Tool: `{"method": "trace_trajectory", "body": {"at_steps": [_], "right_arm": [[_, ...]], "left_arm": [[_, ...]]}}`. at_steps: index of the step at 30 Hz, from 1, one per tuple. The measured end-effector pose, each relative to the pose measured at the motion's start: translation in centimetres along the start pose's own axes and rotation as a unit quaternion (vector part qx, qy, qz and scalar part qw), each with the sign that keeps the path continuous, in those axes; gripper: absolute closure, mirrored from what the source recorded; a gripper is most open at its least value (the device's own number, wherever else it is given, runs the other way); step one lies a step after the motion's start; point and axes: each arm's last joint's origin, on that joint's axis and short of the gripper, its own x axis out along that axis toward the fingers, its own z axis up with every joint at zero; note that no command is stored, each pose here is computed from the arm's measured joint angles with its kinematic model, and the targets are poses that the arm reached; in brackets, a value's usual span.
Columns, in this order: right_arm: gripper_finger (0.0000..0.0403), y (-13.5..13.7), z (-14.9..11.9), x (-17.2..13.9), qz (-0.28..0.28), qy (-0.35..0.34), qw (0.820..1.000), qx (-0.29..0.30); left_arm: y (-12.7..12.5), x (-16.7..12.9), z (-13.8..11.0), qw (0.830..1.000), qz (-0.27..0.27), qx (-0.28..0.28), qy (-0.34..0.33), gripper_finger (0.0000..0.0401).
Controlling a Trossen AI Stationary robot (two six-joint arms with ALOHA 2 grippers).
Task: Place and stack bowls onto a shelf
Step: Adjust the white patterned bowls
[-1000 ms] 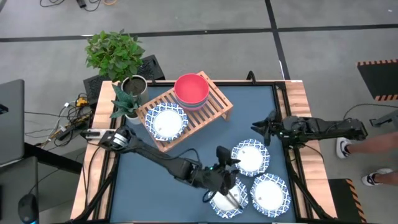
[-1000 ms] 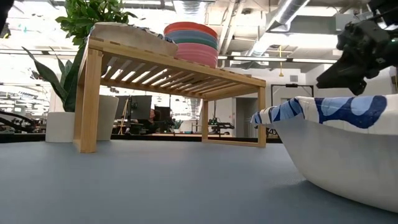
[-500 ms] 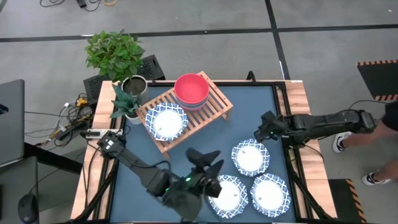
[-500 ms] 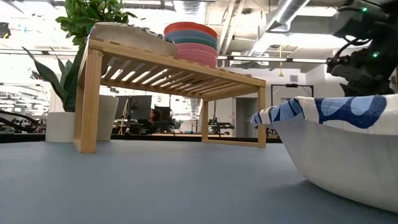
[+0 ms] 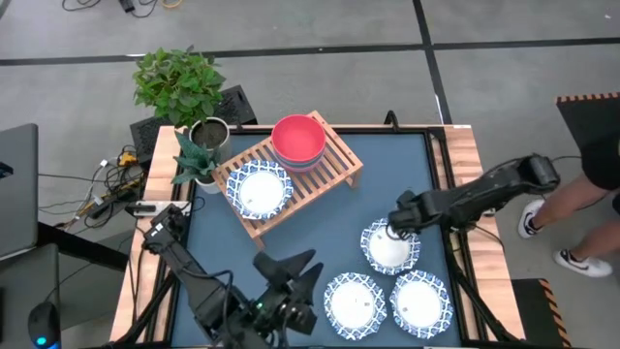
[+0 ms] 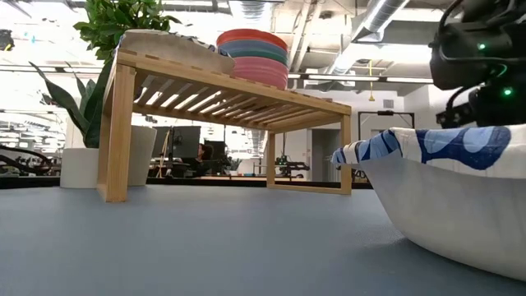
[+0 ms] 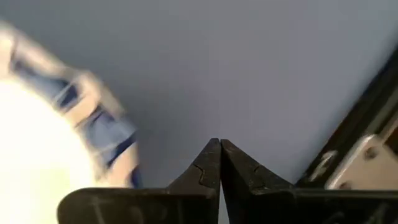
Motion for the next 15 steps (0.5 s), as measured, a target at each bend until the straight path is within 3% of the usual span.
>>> {"method": "trace_trajectory", "body": {"at_steps": [4,8,15], "right_arm": [[0.0383,1.9,0.0,0.0,-0.004,0.018,1.0,-0.01],[0.0374,4.4,0.9,-1.0,0.026,0.003,0.999,-0.032],[0.0372,9.1,4.3,-3.6,0.11,-0.082,0.985,-0.101]], "left_arm": [[0.0,-0.8,0.0,1.0,-0.005,0.0,-0.007,0.0214],[0.0,-1.0,0.0,1.0,-0.007,0.0,-0.009,0.0214],[0.0,-1.0,0.0,1.0,-0.007,-0.001,-0.009,0.0214]]}}
